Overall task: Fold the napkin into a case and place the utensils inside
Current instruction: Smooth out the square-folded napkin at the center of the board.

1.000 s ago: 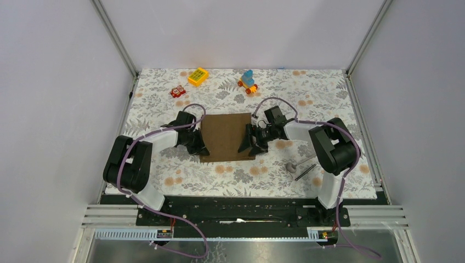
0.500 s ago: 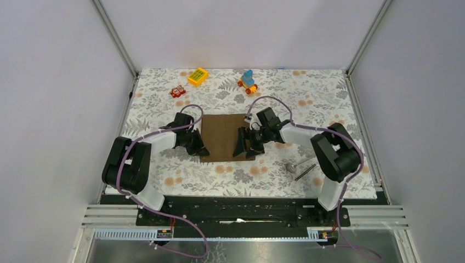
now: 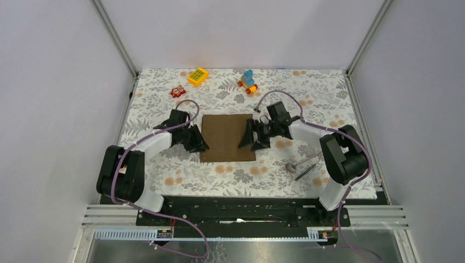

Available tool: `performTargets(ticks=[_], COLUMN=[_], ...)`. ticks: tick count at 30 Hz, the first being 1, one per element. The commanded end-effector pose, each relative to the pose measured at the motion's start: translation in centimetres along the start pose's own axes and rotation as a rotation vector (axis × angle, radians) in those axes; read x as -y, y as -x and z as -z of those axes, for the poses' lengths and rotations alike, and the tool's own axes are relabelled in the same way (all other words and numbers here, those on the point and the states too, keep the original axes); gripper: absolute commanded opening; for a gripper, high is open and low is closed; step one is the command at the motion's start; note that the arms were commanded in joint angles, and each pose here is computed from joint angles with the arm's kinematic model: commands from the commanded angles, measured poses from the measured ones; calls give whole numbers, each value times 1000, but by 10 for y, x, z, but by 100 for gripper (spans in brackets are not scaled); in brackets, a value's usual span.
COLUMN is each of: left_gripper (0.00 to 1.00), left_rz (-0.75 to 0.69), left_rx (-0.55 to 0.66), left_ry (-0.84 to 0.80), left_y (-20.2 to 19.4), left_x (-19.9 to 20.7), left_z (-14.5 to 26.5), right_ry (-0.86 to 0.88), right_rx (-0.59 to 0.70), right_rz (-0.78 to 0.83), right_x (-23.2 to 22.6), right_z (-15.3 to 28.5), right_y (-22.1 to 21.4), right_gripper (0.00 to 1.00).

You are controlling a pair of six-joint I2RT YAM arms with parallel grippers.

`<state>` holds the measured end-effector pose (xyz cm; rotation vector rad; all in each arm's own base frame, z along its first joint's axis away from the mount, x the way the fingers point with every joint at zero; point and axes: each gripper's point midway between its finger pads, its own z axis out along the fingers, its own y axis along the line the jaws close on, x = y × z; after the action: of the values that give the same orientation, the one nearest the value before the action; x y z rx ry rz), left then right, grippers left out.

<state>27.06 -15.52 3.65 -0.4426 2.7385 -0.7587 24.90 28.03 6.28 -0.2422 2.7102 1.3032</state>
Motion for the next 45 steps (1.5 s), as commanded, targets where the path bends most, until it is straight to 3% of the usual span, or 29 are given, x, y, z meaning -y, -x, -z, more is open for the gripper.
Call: performTargets(ticks=[1,7,12,17,20,27,33,39,45], left_gripper=[34,21,16,12,12,12,12,10,11], left_rz=[-60,-13,49,169,192,134,145,178,174], left_rx=[185,185,194,195,181,196,174,169,169], left_ry=[-201,-327,-277,-152,-117,-141,-120,-89,-85], left_y=[70,138,165,167,163,170,168,165,164], left_x=[64,102,79,17,2,22,16,3,1], left_z=[34,-2,-40,-58,-63,-45,-52,-60,-57], right_ry=[57,160,218,190,140,166,305,299,111], right_rx=[167,254,258,278,280,336,321,306,331], right_rz=[86,8,-57,-128,-140,-58,-95,-164,-172], right_x=[-39,-37,-17,36,58,13,-13,21,69], right_z=[3,-16,-21,-14,-10,21,2,-30,-20], right_y=[87,169,188,189,189,205,214,219,216], right_gripper=[93,92,92,91,91,93,93,91,91])
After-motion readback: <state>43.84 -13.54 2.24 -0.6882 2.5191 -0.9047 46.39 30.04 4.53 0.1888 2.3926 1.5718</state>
